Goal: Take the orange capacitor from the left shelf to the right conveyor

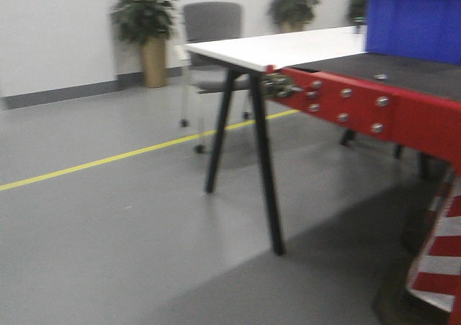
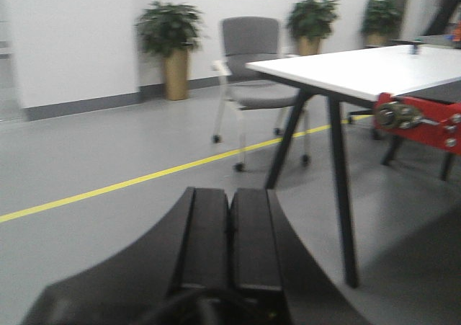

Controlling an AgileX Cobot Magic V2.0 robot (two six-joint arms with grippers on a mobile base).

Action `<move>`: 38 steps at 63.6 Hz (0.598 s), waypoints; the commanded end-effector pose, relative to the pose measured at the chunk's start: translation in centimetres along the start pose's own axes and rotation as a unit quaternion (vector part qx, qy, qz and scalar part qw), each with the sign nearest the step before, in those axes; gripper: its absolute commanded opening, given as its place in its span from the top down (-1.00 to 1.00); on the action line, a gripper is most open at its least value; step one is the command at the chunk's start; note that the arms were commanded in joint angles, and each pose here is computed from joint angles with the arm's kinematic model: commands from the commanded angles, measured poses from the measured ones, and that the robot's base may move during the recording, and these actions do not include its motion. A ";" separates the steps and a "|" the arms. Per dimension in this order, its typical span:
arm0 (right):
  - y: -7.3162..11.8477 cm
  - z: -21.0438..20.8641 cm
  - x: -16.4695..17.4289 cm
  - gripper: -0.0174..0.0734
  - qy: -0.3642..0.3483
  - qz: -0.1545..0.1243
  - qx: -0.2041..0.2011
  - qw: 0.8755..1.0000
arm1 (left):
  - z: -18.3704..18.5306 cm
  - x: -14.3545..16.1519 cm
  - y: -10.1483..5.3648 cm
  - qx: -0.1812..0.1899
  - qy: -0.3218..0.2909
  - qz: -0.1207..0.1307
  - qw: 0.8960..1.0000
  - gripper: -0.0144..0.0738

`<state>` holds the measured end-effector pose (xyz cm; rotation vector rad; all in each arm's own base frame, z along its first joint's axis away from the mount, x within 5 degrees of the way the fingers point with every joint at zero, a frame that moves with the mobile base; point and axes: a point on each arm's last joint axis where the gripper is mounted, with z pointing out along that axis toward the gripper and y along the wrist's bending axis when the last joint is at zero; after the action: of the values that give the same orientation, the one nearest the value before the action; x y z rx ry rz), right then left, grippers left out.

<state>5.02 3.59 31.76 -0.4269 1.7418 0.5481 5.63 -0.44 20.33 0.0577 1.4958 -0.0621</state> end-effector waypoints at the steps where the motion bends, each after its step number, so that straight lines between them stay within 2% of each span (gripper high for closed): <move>1: 0.2 -0.2 -1.6 0.50 -0.053 -0.008 -0.003 0.999 | 0.0 -1.0 0.0 0.001 -0.041 -0.003 0.999 0.91; 38: 0.2 -0.2 -1.6 0.50 -0.053 -0.008 -0.003 0.999 | 0.0 -1.0 0.0 0.001 -0.041 -0.003 0.999 0.91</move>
<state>5.02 3.59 31.76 -0.4269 1.7418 0.5481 5.63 -0.44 20.33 0.0577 1.4958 -0.0621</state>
